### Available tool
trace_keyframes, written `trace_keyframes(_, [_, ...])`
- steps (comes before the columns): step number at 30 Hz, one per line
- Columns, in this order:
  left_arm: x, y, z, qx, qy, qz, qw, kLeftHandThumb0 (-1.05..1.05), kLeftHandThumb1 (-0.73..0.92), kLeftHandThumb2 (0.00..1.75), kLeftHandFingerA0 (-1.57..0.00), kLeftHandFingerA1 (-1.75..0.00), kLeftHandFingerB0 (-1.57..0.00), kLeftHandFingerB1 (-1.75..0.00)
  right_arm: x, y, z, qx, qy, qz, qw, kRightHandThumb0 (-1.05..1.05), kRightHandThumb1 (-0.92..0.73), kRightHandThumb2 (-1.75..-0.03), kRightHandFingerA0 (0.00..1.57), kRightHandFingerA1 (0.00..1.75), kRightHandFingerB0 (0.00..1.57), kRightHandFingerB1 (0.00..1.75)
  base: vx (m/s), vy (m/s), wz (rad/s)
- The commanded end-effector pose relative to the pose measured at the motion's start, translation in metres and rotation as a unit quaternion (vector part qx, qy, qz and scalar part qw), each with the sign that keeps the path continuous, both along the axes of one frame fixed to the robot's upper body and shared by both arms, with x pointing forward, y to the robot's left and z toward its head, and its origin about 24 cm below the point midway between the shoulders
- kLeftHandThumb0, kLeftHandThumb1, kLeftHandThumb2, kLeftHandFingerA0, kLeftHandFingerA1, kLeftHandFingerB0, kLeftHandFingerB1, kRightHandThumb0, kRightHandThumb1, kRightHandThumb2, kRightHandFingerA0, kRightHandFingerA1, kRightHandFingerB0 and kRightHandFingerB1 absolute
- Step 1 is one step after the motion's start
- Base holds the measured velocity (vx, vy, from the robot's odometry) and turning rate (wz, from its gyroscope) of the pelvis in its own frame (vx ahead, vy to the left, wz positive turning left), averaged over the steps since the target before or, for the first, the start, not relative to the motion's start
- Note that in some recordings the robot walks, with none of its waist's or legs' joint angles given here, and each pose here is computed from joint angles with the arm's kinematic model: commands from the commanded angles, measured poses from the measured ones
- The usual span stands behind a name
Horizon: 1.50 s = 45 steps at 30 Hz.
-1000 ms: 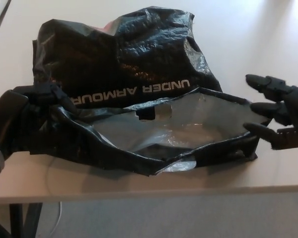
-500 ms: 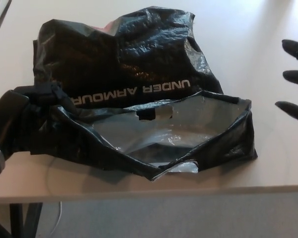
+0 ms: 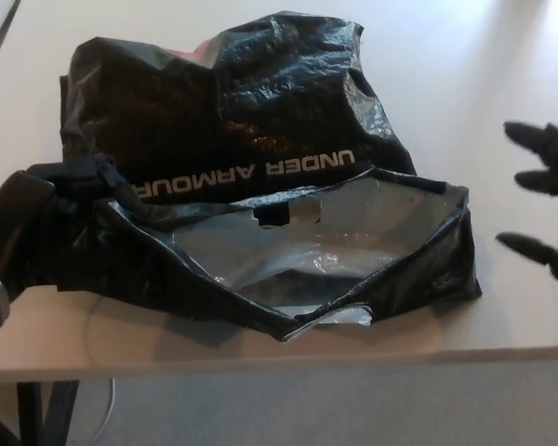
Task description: A plastic bag is kept infront of the robot in the middle of the desk and the robot uses both its hands to grab it from the top and lifts it up and then releases it.
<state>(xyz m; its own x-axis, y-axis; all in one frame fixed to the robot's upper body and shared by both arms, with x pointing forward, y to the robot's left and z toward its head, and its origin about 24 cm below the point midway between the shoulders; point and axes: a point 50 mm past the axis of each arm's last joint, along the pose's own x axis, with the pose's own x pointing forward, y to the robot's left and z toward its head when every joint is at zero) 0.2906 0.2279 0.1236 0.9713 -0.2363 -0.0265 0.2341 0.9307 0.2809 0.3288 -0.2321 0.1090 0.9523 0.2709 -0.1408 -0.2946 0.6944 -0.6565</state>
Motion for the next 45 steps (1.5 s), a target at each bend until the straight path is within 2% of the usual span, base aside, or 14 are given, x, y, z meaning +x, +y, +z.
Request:
trace_keyframes(1, [-0.001, 0.002, 0.0, -0.009, 0.02, 0.01, 1.0, -0.36, 0.51, 0.83, -1.24, -1.48, -0.94, -1.32, 0.008, 0.017, -0.018, -0.05, -0.006, 0.037, 0.998, -0.83, -0.53, -0.56, 0.16, 0.35, 0.0, 0.22, 0.0, 0.0, 0.0])
trace_keyframes(5, [-0.001, 0.004, 0.003, -0.01, 0.018, 0.01, 1.0, -0.35, 0.51, 0.83, -1.24, -1.48, -0.94, -1.32, 0.022, 0.026, -0.031, -0.046, 0.03, 0.027, 0.998, -0.87, -0.46, -0.84, 0.1, 0.44, 0.05, 0.06, 0.0, 0.0, 0.0])
trace_keyframes(6, [0.0, 0.004, 0.003, -0.01, 0.016, 0.009, 1.0, -0.34, 0.51, 0.83, -1.24, -1.48, -0.94, -1.31, 0.024, 0.028, -0.034, -0.049, 0.032, 0.024, 0.998, -0.91, -0.54, -0.59, 0.17, 0.37, 0.0, 0.21, 0.0, 0.0, 0.0])
trace_keyframes(11, [0.001, 0.005, 0.006, -0.007, 0.015, 0.014, 1.0, -0.35, 0.51, 0.83, -1.25, -1.49, -0.95, -1.32, 0.03, 0.038, -0.042, -0.044, 0.057, 0.036, 0.997, -0.83, -0.44, -0.83, 0.08, 0.43, 0.03, 0.05, 0.0, 0.0, 0.0])
trace_keyframes(13, [0.002, 0.005, 0.006, -0.007, 0.014, 0.014, 1.0, -0.34, 0.52, 0.83, -1.25, -1.49, -0.95, -1.32, 0.03, 0.041, -0.046, -0.029, 0.076, 0.044, 0.996, -0.87, -0.55, -0.57, 0.13, 0.34, 0.0, 0.12, 0.0, 0.0, 0.0])
trace_keyframes(20, [0.003, 0.007, 0.01, -0.017, 0.014, 0.018, 1.0, -0.35, 0.52, 0.83, -1.23, -1.48, -0.95, -1.32, 0.024, 0.055, -0.069, 0.008, 0.108, 0.052, 0.993, -0.92, -0.56, -0.62, 0.12, 0.32, 0.0, 0.17, 0.0, 0.0, 0.0])
trace_keyframes(21, [0.003, 0.008, 0.01, -0.017, 0.014, 0.021, 1.0, -0.36, 0.52, 0.83, -1.22, -1.48, -0.95, -1.32, 0.024, 0.056, -0.07, 0.016, 0.104, 0.049, 0.993, -0.82, -0.45, -0.85, 0.13, 0.43, 0.04, 0.11, 0.0, 0.0, 0.0])
trace_keyframes(25, [0.005, 0.01, 0.012, -0.017, 0.019, 0.032, 0.999, -0.39, 0.51, 0.83, -1.21, -1.47, -0.92, -1.31, 0.027, 0.065, -0.071, 0.025, 0.09, 0.033, 0.995, -0.64, -0.46, -0.55, 0.44, 0.37, 0.26, 0.3, 0.0, 0.0, 0.0])
trace_keyframes(29, [0.007, 0.011, 0.015, -0.028, 0.016, 0.036, 0.999, -0.39, 0.5, 0.83, -1.23, -1.47, -0.93, -1.3, 0.028, 0.075, -0.072, 0.017, 0.077, 0.057, 0.995, -0.45, -0.39, -0.53, 0.56, 0.97, 0.76, 0.53, 0.0, 0.0, 0.0])
trace_keyframes(31, [0.007, 0.012, 0.016, -0.032, 0.015, 0.039, 0.999, -0.38, 0.51, 0.84, -1.22, -1.47, -0.94, -1.3, 0.028, 0.081, -0.075, 0.026, 0.072, 0.053, 0.996, -0.31, -0.51, -0.54, 0.75, 1.75, 0.61, 1.68, 0.0, 0.0, 0.0])
trace_keyframes(33, [0.007, 0.013, 0.017, -0.039, 0.01, 0.039, 0.998, -0.38, 0.5, 0.84, -1.23, -1.47, -0.94, -1.3, 0.026, 0.086, -0.078, 0.044, 0.067, 0.048, 0.996, -0.24, -0.58, -0.54, 0.79, 1.75, 0.63, 1.75, 0.0, 0.0, 0.0])
trace_keyframes(43, [0.008, 0.015, 0.02, -0.054, 0.014, 0.052, 0.997, -0.39, 0.51, 0.83, -1.23, -1.48, -0.92, -1.3, 0.018, 0.093, -0.086, 0.109, 0.027, 0.012, 0.994, -0.2, -0.72, -0.57, 0.74, 1.75, 0.58, 1.75, 0.0, 0.0, 0.0])
trace_keyframes(44, [0.008, 0.015, 0.021, -0.048, 0.011, 0.05, 0.998, -0.4, 0.51, 0.84, -1.24, -1.48, -0.92, -1.3, 0.018, 0.092, -0.086, 0.118, 0.027, 0.005, 0.993, -0.33, -0.55, -0.8, 1.1, 1.46, 0.9, 1.35, 0.0, 0.0, 0.0])
trace_keyframes(45, [0.008, 0.015, 0.019, -0.053, 0.01, 0.047, 0.997, -0.39, 0.51, 0.84, -1.24, -1.48, -0.93, -1.3, 0.019, 0.092, -0.086, 0.128, 0.03, -0.006, 0.991, -0.36, -0.55, -0.81, 1.09, 1.45, 0.89, 1.34, 0.0, 0.0, 0.0])
